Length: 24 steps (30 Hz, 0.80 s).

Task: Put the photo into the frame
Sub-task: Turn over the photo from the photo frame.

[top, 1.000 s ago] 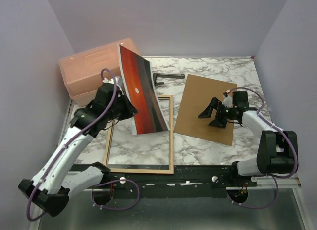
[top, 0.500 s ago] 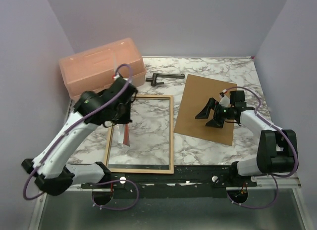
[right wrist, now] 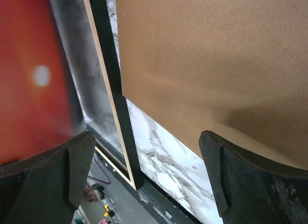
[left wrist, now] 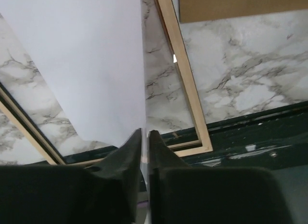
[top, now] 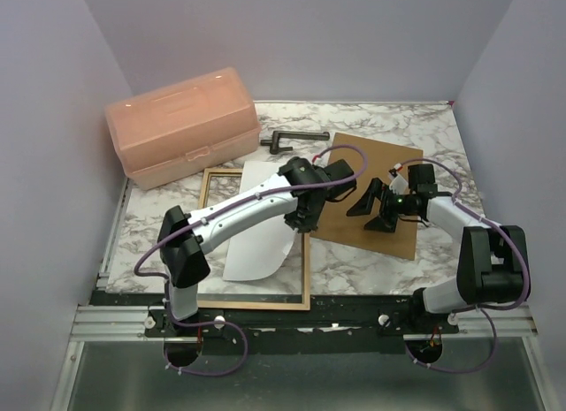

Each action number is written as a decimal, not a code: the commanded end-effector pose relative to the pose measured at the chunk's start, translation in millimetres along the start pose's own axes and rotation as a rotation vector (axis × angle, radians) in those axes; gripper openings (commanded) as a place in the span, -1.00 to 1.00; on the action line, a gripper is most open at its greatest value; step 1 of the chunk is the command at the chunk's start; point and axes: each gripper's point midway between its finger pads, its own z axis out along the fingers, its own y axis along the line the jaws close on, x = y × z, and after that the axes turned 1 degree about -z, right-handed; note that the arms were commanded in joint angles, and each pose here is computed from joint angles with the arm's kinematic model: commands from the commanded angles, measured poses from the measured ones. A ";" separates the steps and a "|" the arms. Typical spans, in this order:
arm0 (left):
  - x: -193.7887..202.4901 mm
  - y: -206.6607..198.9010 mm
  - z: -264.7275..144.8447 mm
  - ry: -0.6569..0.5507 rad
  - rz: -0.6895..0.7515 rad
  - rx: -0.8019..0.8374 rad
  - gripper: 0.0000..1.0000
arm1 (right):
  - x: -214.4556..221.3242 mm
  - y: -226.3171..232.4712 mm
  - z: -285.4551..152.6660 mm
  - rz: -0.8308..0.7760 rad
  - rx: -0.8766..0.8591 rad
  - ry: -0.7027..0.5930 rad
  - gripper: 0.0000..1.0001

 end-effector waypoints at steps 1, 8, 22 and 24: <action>6.4 -19.0 -1.9 0.003 0.032 0.030 -0.14 | 7.4 3.2 3.8 -0.002 -0.044 0.028 1.00; 12.2 -50.9 -11.6 -0.052 0.014 0.295 0.65 | 13.4 9.2 5.6 0.013 -0.101 0.053 1.00; 10.2 -33.1 -41.5 -0.244 -0.272 0.869 0.66 | 46.0 4.4 12.8 0.086 -0.135 0.111 0.90; 14.9 -18.8 -38.0 -0.266 -0.330 0.906 0.66 | 52.8 5.0 16.7 0.095 -0.145 0.119 0.82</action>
